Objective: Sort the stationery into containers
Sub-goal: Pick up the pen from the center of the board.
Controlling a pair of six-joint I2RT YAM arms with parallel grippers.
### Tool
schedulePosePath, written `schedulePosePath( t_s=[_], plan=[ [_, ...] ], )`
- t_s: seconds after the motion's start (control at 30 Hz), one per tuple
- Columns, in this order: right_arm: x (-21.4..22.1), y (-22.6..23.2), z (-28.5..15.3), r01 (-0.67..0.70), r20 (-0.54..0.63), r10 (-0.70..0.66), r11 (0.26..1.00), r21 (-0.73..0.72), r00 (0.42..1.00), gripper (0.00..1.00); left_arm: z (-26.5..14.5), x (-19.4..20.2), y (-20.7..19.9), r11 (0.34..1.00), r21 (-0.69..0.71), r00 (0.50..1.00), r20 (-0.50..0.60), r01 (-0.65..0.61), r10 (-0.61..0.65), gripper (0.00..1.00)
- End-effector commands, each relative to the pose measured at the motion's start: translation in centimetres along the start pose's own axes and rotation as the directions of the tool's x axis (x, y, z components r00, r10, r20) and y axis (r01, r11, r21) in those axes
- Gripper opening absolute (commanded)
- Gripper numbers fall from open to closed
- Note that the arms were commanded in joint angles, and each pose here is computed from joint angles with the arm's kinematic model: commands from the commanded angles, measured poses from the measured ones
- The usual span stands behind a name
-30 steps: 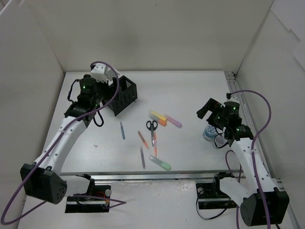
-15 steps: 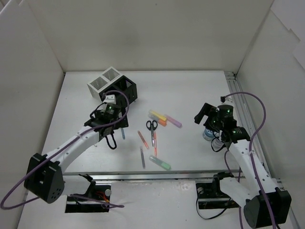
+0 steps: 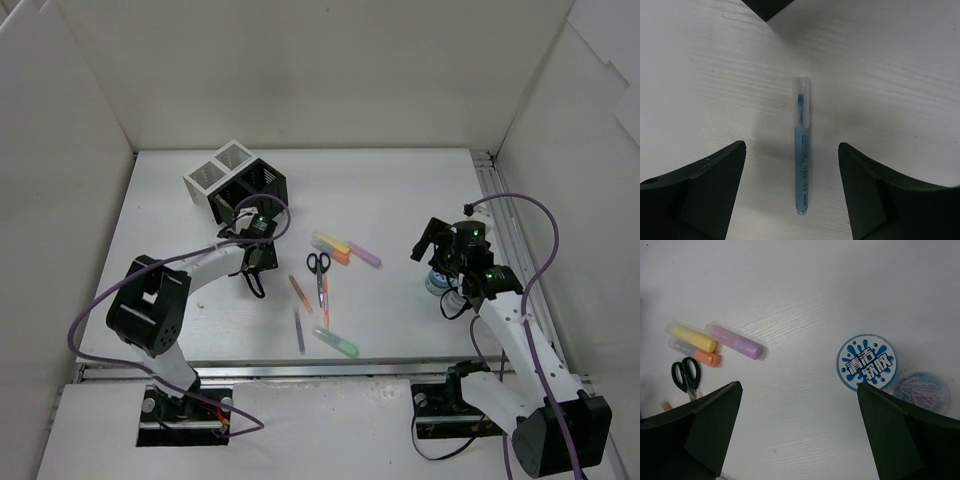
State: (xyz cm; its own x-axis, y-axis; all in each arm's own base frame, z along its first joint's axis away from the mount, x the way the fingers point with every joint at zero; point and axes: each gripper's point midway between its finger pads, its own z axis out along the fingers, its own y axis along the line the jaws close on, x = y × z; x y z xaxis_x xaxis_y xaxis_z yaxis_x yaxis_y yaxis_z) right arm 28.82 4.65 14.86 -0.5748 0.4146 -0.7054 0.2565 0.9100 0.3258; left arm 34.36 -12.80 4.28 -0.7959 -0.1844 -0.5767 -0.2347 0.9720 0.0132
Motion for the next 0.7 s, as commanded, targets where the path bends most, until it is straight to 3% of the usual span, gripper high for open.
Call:
schedulePosePath(
  t_s=[0.0, 0.1, 0.13, 0.27, 0.37, 0.4, 0.47, 0.67],
  plan=[
    [-1.4, 0.1, 0.1, 0.003, 0.048, -0.004, 1.0, 0.021, 0.999, 0.98, 0.4, -2.4, -1.2, 0.995, 0.064, 0.996, 0.043, 0.076, -0.079, 0.68],
    [-1.4, 0.0, 0.2, 0.005, 0.046, -0.007, 1.0, 0.029, 0.999, 0.98, 0.9, -2.2, -1.6, 0.994, 0.078, 0.996, 0.038, 0.074, -0.077, 0.6],
    [-1.4, 0.0, 0.2, 0.006, 0.045, -0.008, 1.0, 0.03, 0.999, 0.98, 1.1, -2.1, -1.6, 0.995, 0.076, 0.997, 0.036, 0.07, -0.073, 0.52],
    [-1.3, 0.1, 0.4, 0.006, 0.037, -0.007, 1.0, 0.03, 0.999, 0.98, 1.7, -1.5, -1.8, 0.994, 0.082, 0.997, 0.02, 0.077, -0.079, 0.44],
    [-1.4, 0.2, 0.2, 0.002, 0.04, -0.003, 1.0, 0.024, 0.999, 0.98, 2.2, -0.7, -2.0, 0.993, 0.095, 0.997, -0.001, 0.074, -0.074, 0.29],
    [-1.4, 0.1, 0.2, 0.003, 0.043, -0.004, 1.0, 0.026, 0.999, 0.98, 2.2, -0.5, -2.0, 0.993, 0.095, 0.997, -0.007, 0.072, -0.072, 0.14],
    [-1.6, 0.2, 0.1, 0.002, 0.05, -0.003, 1.0, 0.025, 0.999, 0.98, 2.0, -0.5, -1.9, 0.992, 0.097, 0.997, -0.003, 0.077, -0.077, 0.02],
    [-1.9, 1.2, -0.8, 0.033, 0.078, -0.03, 0.999, -0.037, 0.997, 0.98, -0.9, -2.3, -2.2, 0.987, 0.155, 0.994, 0.089, 0.043, -0.057, 0.0]
  ],
)
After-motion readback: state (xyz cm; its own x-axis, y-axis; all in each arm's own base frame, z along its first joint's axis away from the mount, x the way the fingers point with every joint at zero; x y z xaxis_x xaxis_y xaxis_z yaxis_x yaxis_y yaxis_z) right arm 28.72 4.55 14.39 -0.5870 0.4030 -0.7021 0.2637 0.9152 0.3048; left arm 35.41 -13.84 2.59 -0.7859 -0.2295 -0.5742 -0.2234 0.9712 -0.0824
